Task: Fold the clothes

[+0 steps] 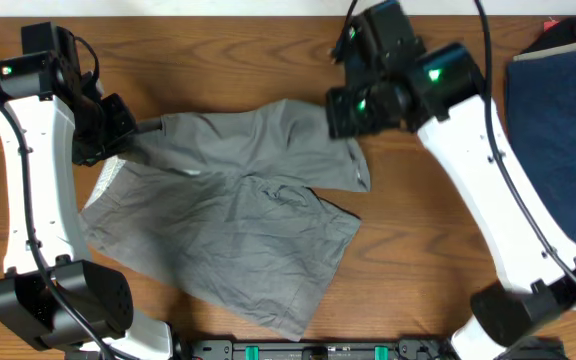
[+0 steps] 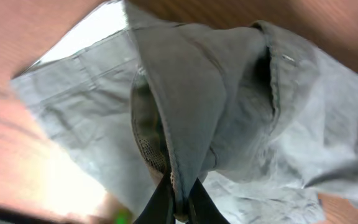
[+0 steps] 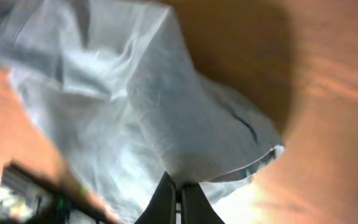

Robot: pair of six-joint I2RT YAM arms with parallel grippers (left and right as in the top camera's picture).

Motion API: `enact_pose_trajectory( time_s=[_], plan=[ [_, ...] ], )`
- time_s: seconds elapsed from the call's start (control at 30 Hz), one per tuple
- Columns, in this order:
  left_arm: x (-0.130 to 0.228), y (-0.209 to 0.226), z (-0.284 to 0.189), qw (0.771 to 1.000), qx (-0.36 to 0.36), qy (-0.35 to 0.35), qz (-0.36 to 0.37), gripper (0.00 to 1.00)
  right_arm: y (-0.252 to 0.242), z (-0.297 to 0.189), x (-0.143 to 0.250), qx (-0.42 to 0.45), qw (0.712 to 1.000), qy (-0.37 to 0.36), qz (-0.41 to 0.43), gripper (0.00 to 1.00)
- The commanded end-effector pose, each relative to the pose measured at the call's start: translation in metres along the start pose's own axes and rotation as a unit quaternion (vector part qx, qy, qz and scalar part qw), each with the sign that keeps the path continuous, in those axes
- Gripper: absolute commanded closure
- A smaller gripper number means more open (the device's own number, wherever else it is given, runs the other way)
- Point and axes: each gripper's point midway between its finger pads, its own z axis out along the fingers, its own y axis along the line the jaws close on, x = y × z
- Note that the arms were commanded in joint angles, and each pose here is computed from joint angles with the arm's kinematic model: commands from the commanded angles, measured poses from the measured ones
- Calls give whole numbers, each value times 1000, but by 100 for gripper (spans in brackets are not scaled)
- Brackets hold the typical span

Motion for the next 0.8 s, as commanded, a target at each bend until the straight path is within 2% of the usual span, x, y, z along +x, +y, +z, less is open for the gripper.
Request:
enact_pose_trajectory(
  time_s=[0.0,0.17,0.43,0.77],
  plan=[
    [-3,26,-6,997,-67,-18,-35,94,25,-2,20,-12,999,22,-29,99],
    [-3,63,-11,987,-125,-23,-98,94,62,3,54,-22,995,60,-75,99],
    [2,116,-18,974,-138,-5,-180,94,108,9,90,-8,991,67,-119,99],
    [6,138,-21,966,-143,3,-217,94,126,23,131,3,983,104,-149,99]
  ],
)
